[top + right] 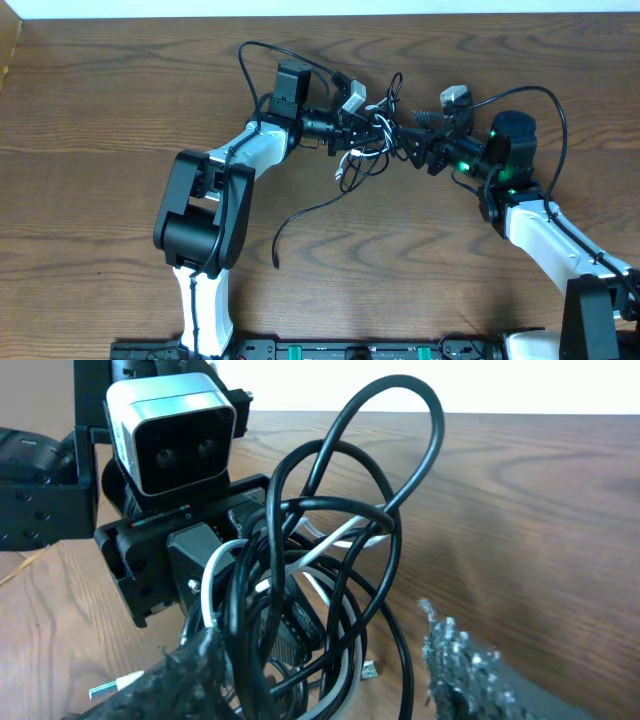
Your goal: Untangle cables
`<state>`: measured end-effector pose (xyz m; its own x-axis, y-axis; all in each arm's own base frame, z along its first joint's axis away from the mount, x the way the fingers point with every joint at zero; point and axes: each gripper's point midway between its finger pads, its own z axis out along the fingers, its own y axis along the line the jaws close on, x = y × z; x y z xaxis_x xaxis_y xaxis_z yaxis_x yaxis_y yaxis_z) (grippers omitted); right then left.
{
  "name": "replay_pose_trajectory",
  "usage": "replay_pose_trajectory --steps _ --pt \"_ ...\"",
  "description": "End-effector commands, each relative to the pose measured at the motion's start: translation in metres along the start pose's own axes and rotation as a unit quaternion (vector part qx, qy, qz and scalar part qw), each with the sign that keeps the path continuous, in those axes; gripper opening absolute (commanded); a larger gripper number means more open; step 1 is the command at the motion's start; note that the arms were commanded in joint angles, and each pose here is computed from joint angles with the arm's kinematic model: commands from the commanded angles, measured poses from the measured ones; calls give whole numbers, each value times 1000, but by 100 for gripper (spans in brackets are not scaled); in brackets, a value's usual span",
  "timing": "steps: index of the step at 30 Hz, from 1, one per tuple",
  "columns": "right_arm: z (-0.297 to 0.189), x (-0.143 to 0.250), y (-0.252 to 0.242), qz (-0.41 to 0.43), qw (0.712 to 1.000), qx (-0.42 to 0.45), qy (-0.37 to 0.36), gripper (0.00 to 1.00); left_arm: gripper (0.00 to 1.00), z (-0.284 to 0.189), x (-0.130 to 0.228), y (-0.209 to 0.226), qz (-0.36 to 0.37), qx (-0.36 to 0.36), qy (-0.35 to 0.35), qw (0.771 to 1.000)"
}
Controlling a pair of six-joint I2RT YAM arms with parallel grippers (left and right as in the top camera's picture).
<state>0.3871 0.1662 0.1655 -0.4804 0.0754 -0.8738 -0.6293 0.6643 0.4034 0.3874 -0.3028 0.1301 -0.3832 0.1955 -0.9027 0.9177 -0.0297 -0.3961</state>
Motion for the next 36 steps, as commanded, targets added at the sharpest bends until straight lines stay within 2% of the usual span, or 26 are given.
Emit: replay_pose_trajectory --steps 1,5,10,17,21,28,31,36 --pt "3 7 -2 7 1000 9 10 57 8 1 -18 -7 28 2 -5 1000" --pt "3 17 -6 10 999 17 29 56 7 1 -17 -4 27 -7 -3 1000" --pt "4 21 -4 12 999 15 35 62 7 5 -17 -5 22 -7 -1 1000" --pt "12 27 13 6 999 -4 46 69 8 5 -11 20 -6 -81 15 997" --pt "14 29 17 4 999 -6 51 69 8 5 -11 21 -20 -83 14 996" --pt "16 38 2 11 997 46 64 61 7 5 -11 21 -27 -83 13 996" --pt "16 39 3 10 997 45 64 52 7 5 -11 20 -26 -83 14 996" --pt "16 38 1 9 997 54 63 43 7 8 -11 18 -26 -80 15 996"
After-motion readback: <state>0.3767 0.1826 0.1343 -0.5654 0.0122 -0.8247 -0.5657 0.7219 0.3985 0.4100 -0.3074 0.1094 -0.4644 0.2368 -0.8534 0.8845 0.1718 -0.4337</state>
